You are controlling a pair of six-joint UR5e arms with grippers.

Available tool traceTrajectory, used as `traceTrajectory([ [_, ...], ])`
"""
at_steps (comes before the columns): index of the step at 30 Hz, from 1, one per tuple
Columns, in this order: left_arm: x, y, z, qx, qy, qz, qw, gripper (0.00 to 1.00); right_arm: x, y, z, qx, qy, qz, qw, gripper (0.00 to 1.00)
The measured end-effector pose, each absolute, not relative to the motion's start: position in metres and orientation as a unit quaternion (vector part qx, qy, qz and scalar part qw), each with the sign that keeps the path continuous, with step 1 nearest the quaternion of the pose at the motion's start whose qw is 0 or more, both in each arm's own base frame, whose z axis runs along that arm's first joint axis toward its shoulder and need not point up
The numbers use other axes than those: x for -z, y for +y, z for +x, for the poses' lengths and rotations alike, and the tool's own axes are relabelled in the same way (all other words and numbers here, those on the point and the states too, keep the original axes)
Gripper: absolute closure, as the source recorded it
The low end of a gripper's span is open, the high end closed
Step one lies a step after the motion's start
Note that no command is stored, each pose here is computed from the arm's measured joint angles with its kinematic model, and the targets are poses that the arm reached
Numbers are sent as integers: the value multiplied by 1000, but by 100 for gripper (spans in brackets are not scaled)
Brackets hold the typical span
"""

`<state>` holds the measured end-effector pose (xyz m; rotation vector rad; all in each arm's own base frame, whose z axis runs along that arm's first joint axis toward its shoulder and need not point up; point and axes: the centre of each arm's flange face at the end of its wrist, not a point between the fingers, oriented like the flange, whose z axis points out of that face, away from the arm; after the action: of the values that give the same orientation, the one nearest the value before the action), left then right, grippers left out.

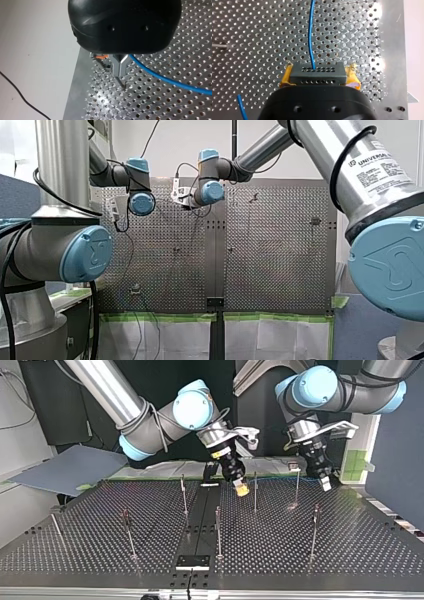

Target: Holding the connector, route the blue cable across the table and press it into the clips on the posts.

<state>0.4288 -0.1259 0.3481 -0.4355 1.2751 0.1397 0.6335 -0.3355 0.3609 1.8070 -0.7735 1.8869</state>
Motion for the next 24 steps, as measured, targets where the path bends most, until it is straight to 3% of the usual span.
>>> traceTrajectory([
  [7,-360,-122,437,-60,583,-203,785,100,-362,-344,646,-677,-278,650,205,100],
  [24,-380,-109,456,-49,568,-198,797,100,-407,-362,663,-708,-267,621,203,100],
])
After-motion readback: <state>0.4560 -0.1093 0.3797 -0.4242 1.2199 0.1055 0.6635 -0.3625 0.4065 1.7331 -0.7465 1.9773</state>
